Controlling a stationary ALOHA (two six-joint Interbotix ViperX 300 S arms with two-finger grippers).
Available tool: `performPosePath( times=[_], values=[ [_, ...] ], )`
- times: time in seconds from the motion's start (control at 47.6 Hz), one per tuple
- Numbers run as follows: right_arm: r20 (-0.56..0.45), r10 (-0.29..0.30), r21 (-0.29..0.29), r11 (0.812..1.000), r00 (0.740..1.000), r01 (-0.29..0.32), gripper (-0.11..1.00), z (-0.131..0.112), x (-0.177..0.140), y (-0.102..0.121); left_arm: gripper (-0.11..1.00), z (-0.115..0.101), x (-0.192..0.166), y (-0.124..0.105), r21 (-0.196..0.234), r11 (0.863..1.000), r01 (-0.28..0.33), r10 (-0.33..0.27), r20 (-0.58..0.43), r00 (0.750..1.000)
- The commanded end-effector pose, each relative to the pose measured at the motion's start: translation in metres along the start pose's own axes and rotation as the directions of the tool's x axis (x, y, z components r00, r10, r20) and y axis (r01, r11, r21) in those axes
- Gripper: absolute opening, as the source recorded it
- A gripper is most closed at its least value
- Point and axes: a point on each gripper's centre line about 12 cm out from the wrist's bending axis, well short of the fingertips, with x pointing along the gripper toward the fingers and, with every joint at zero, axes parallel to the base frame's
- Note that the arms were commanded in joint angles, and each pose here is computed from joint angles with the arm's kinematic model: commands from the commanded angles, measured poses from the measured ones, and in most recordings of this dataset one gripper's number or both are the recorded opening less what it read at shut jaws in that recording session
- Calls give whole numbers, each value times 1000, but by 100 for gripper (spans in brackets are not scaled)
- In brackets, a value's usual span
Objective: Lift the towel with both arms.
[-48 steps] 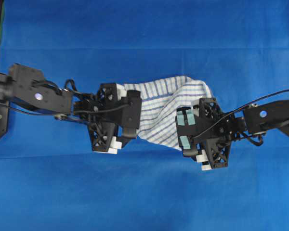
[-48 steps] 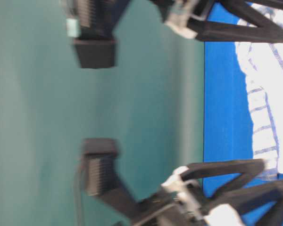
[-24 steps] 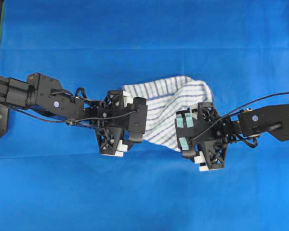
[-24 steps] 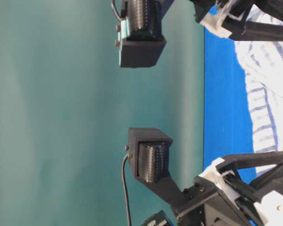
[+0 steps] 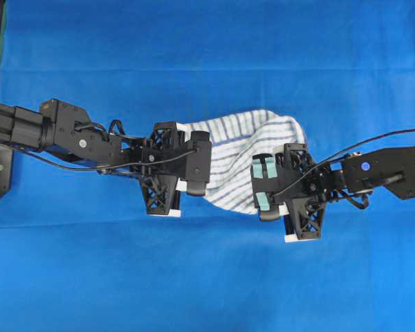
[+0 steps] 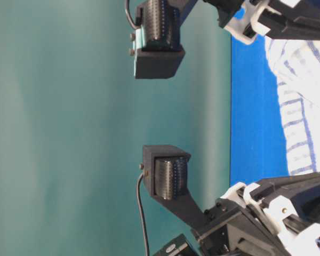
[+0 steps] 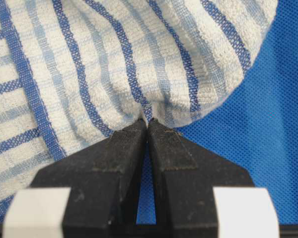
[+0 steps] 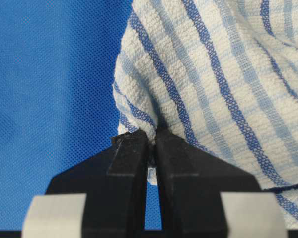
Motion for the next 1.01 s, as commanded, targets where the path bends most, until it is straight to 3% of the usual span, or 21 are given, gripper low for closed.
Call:
performPosePath(
  times=[0.0, 0.399, 0.777, 0.987],
  values=[
    [58, 5, -1, 1000, 998, -5, 5, 15, -11, 1, 1, 9, -7, 2, -5, 1000, -2, 3, 15, 1000],
    [228, -6, -28, 1000, 974, 13, 5, 65, -90, -2, 1, 67, -85, 7, -3, 1000, -8, 9, 101, 995],
    [299, -102, -39, 992, 949, 119, 5, 114, -189, -19, 1, 112, -198, 19, -16, 999, -29, 31, 160, 987],
    [368, -149, -35, 984, 918, 174, 5, 143, -246, -23, 1, 131, -261, 29, -37, 998, -54, 61, 219, 974]
  ],
)
